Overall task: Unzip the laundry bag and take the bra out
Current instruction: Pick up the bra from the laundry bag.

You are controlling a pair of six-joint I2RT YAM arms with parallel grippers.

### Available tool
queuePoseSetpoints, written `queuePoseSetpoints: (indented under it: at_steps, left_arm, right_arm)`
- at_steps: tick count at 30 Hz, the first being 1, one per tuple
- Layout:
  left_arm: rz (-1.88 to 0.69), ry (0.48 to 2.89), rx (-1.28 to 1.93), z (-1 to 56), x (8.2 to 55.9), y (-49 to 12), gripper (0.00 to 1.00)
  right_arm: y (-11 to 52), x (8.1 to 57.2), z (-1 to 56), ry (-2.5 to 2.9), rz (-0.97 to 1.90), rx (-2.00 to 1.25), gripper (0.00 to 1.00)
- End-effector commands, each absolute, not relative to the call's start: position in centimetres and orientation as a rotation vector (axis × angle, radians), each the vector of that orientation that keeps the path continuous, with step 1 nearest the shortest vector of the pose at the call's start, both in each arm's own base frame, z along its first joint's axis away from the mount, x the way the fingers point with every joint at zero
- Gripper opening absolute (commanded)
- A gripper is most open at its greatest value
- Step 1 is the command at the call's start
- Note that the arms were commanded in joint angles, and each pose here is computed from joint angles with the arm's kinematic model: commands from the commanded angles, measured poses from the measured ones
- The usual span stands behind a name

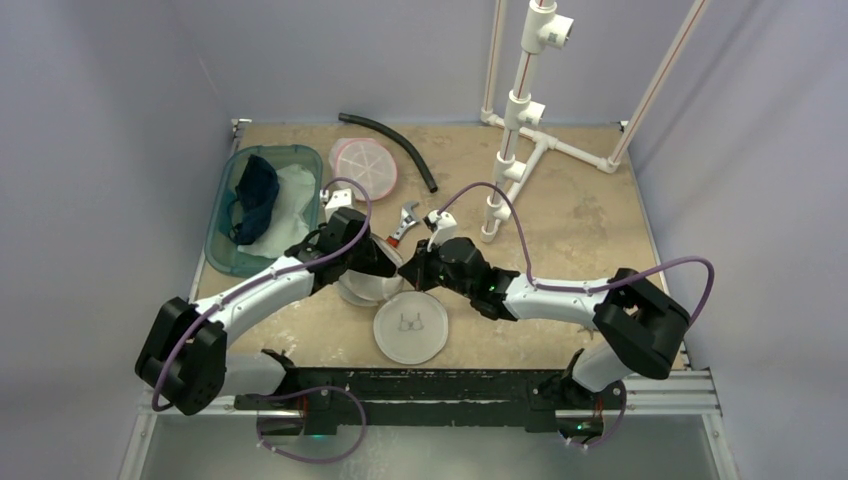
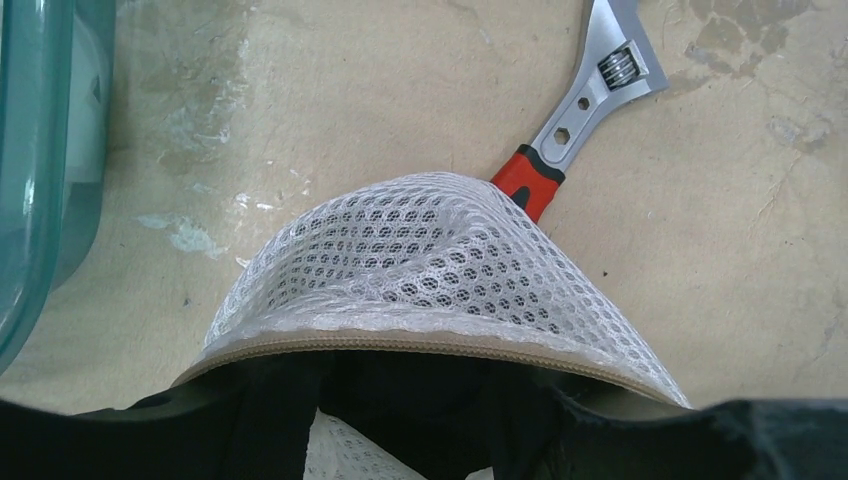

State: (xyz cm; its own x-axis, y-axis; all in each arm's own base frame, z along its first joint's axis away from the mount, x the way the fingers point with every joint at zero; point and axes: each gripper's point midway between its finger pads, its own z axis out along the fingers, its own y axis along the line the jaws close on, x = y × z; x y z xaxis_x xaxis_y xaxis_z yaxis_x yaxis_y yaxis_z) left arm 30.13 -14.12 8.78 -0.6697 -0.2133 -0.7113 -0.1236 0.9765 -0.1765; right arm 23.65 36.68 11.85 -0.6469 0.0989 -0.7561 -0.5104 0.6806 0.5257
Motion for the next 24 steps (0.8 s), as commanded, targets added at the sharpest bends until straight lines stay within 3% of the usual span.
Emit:
queuePoseSetpoints:
  at_steps: [1, 6, 10, 12, 14, 20, 24]
  left_arm:
    - [-0.197, 2.252, -0.232, 10.3, 31.1, -14.9, 0.52]
    - [-0.163, 2.261, -0.222, 9.9, 30.8, -14.4, 0.52]
    - [-0.076, 2.265, -0.219, 9.6, 30.9, -13.3, 0.70]
    - [-0.048, 2.260, -0.208, 9.5, 31.0, -13.0, 0.73]
    - [-0.035, 2.257, -0.186, 9.3, 31.3, -13.1, 0.70]
    - [-0.045, 2.287, -0.142, 8.0, 31.9, -14.1, 0.48]
    - [-0.005, 2.306, -0.147, 7.0, 32.1, -13.8, 0.47]
  right_arm:
    - [37.1, 23.2, 13.6, 2.037, 1.020, -0.328, 0.00]
    - [37.1, 23.1, 13.9, 2.035, 1.031, -0.326, 0.00]
    - [37.1, 23.0, 13.8, 2.037, 1.031, -0.325, 0.00]
    - [37.1, 23.0, 13.8, 2.037, 1.035, -0.325, 0.00]
    - [37.2, 23.0, 13.7, 2.038, 1.039, -0.327, 0.00]
    - [37.4, 22.9, 13.6, 2.040, 1.045, -0.334, 0.00]
    - [37.5, 22.9, 13.8, 2.036, 1.051, -0.341, 0.00]
